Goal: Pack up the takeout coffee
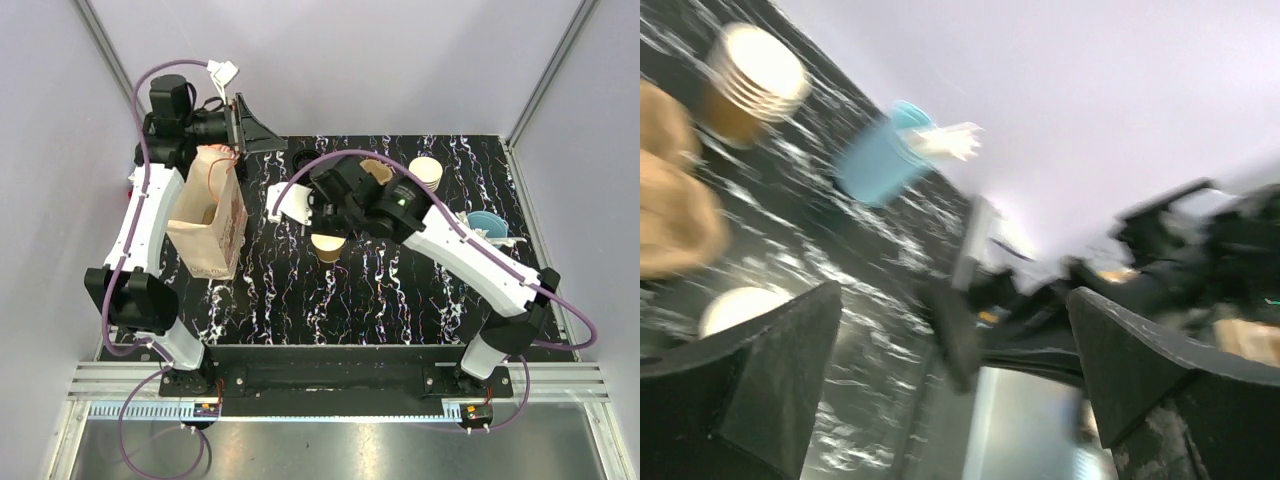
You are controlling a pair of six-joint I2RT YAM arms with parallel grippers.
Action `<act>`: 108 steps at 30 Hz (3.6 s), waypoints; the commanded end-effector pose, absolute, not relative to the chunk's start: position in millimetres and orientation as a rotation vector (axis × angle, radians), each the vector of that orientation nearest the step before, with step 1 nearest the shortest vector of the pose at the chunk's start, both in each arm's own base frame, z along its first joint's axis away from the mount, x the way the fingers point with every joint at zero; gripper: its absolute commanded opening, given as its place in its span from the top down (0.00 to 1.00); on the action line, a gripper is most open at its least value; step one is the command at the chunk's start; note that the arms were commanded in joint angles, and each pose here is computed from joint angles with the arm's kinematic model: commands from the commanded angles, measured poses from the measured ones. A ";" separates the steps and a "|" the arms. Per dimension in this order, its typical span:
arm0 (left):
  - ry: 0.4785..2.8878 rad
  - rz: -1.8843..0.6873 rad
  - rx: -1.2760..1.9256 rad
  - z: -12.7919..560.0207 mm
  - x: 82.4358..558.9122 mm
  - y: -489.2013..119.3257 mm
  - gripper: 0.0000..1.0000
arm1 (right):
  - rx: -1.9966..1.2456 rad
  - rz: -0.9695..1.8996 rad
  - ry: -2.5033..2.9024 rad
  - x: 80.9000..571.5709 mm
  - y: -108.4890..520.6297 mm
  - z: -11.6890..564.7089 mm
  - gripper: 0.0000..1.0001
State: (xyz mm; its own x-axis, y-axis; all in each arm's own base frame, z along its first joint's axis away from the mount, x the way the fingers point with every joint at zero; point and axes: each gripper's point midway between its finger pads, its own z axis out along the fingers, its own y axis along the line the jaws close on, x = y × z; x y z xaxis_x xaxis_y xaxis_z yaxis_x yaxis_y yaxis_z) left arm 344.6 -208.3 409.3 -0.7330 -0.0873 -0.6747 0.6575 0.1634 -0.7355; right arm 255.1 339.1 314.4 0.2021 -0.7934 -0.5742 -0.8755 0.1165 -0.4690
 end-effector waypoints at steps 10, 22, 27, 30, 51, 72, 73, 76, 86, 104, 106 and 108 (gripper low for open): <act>1.905 -0.870 0.606 341.1 386.8 -201.6 0.01 | -1.633 0.142 1.699 255.7 254.8 356.0 1.00; 1.658 -0.471 0.381 436.7 399.9 -147.9 0.01 | -1.882 0.220 1.871 277.6 278.3 247.6 1.00; 1.627 -0.339 0.371 456.9 381.7 -124.7 0.01 | -1.970 0.263 1.927 289.1 289.4 217.1 1.00; 1.614 -0.267 0.331 467.4 373.4 -106.0 0.01 | -2.007 0.299 1.949 293.7 295.4 205.7 1.00; 1.612 -0.211 0.231 481.5 362.3 -75.4 0.01 | -2.156 0.175 2.130 296.4 278.0 170.6 1.00; 1.628 -0.225 0.229 474.6 363.0 -75.7 0.01 | -2.167 0.133 2.146 285.5 277.1 172.8 1.00; 1.626 -0.228 0.231 475.2 362.3 -76.1 0.01 | -2.161 0.127 2.146 284.2 277.5 174.5 1.00; 1.627 -0.229 0.233 474.2 362.7 -76.4 0.01 | -2.190 0.101 2.134 275.6 276.0 176.3 1.00; 1.624 -0.232 0.235 474.8 361.0 -76.4 0.01 | -2.245 0.040 2.167 262.3 265.5 167.6 1.00; 1.627 -0.237 0.240 472.9 360.5 -77.4 0.01 | -2.280 0.008 2.188 270.0 264.4 151.7 1.00; 1.627 -0.237 0.240 472.7 361.1 -77.5 0.01 | -2.280 0.008 2.195 270.9 263.6 150.4 1.00; 1.628 -0.237 0.242 472.2 361.6 -77.8 0.01 | -2.283 0.008 2.198 271.4 263.3 148.8 1.00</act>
